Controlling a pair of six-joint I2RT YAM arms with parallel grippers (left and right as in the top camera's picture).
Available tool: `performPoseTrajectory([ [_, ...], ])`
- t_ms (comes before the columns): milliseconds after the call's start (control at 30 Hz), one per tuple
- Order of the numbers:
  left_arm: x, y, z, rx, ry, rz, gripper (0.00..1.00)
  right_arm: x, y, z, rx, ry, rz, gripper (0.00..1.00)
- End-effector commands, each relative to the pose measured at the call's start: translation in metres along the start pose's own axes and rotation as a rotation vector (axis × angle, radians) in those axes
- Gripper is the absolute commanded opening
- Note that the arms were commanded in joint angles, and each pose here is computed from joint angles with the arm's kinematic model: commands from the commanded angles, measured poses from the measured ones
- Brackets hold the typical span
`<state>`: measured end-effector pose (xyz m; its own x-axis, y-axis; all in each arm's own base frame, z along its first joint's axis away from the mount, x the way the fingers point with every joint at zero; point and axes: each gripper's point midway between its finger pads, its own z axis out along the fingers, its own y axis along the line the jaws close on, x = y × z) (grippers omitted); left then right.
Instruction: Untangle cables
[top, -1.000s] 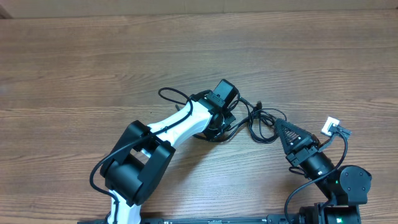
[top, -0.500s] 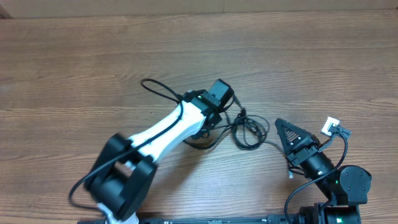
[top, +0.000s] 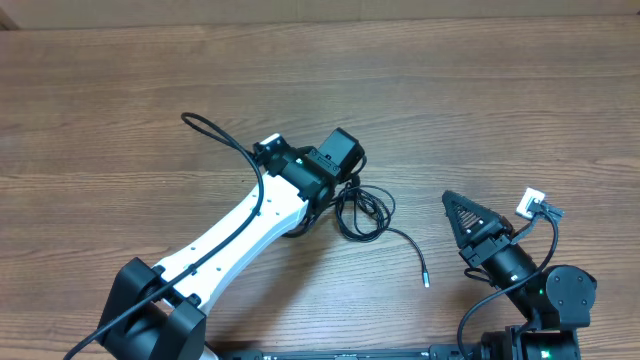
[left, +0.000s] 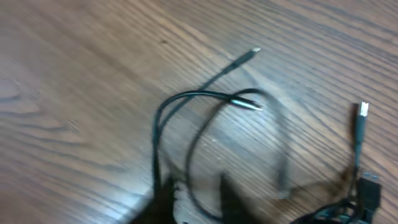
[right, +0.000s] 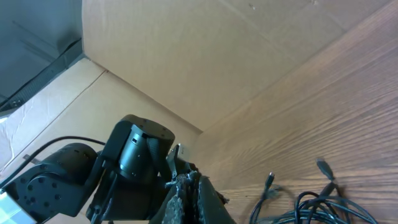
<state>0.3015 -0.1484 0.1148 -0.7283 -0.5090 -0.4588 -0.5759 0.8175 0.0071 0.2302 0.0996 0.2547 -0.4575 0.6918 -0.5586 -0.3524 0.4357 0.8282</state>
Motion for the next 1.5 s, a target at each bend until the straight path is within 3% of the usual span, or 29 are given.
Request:
performPoseTrajectory([
  [0,-0.008,0.014,-0.001,-0.05,-0.036,0.015,0.41,-0.008,0.01,-0.002,-0.017,-0.024,-0.023,0.04],
  [167,-0.007,0.018,-0.001,-0.068,-0.03,0.025,0.6,-0.008,0.01,-0.002,-0.017,-0.024,-0.023,0.04],
  [433,-0.007,0.017,-0.001,-0.061,-0.029,0.037,0.66,-0.008,0.01,-0.002,-0.014,-0.023,-0.021,0.04],
  [567,-0.008,0.01,-0.001,-0.036,-0.034,0.135,0.68,-0.008,0.006,-0.002,0.005,-0.03,-0.013,0.04],
  [667,-0.008,-0.001,-0.002,0.004,-0.039,0.272,0.7,-0.008,-0.004,-0.002,0.045,-0.039,0.006,0.04],
  [767,-0.006,-0.014,-0.002,0.059,-0.034,0.421,0.88,-0.009,-0.011,-0.002,0.077,-0.047,0.02,0.04],
  [1000,0.0,-0.028,-0.004,0.127,-0.026,0.697,1.0,-0.008,-0.012,-0.002,0.084,-0.047,0.024,0.04],
  [1333,0.019,-0.046,-0.004,0.256,0.002,1.143,0.95,-0.008,-0.012,-0.002,0.084,-0.046,0.024,0.04],
  [1467,0.045,-0.053,-0.01,0.408,0.065,1.362,0.92,-0.008,-0.012,-0.002,0.083,-0.047,0.024,0.04],
])
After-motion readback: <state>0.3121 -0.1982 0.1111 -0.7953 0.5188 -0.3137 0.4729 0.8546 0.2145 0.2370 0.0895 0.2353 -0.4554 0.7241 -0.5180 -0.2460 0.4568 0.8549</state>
